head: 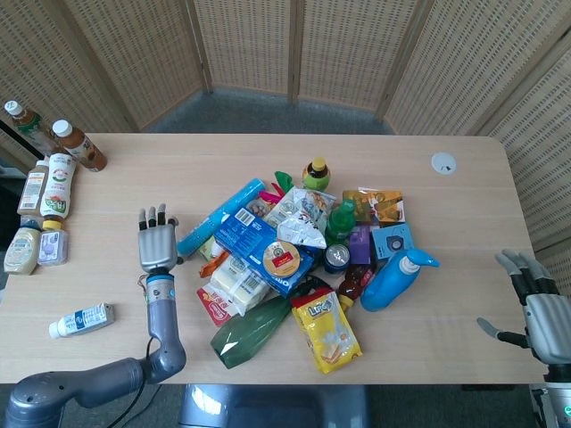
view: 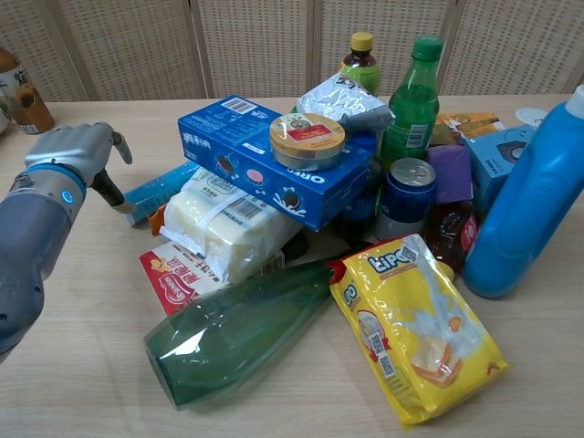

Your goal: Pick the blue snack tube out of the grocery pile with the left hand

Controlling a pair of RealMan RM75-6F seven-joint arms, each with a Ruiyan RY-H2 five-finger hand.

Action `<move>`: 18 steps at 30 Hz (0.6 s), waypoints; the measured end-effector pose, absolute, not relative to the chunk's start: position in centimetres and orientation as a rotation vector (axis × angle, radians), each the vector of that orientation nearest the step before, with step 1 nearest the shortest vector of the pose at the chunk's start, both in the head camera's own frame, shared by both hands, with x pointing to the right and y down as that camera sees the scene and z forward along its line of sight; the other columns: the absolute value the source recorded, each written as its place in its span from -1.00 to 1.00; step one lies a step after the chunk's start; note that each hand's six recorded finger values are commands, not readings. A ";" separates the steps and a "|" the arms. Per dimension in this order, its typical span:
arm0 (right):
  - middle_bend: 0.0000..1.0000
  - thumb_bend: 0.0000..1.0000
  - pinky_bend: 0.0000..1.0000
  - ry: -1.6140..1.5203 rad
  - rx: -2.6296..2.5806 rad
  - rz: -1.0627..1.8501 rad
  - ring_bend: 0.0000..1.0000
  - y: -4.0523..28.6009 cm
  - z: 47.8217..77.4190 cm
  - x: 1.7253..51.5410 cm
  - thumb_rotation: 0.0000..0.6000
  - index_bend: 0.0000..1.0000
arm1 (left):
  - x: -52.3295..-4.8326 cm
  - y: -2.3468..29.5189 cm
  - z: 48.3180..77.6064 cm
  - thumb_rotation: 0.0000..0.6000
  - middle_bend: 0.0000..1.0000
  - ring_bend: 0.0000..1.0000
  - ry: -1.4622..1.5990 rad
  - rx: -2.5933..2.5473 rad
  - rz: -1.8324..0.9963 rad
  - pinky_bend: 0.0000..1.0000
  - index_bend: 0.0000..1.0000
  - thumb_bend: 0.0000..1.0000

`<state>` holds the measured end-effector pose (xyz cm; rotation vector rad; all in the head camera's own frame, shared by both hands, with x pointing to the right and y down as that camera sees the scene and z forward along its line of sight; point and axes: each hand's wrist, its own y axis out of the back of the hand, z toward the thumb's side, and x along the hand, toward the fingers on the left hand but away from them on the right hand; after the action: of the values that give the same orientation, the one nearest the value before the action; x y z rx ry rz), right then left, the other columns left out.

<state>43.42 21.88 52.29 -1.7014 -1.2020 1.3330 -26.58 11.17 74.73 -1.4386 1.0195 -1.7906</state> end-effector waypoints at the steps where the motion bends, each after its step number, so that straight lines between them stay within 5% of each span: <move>1: -1.00 -1.00 -1.00 -1.203 -1.701 1.333 -1.00 21.9 52.3 43.4 1.00 -1.00 | -26.6 11.2 74.8 1.00 -1.00 -1.00 1.017 -1.432 -1.787 -1.00 -0.36 -0.96; 18: -1.00 -1.00 -1.00 -1.206 -1.700 1.332 -1.00 21.9 52.2 43.5 1.00 -1.00 | -30.3 9.8 75.1 1.00 -1.00 -1.00 1.015 -1.321 -1.808 -1.00 -0.37 -0.96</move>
<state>43.54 21.85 52.18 -1.7001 -1.2060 1.3324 -30.34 9.83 75.14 -1.3207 1.0152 -1.8084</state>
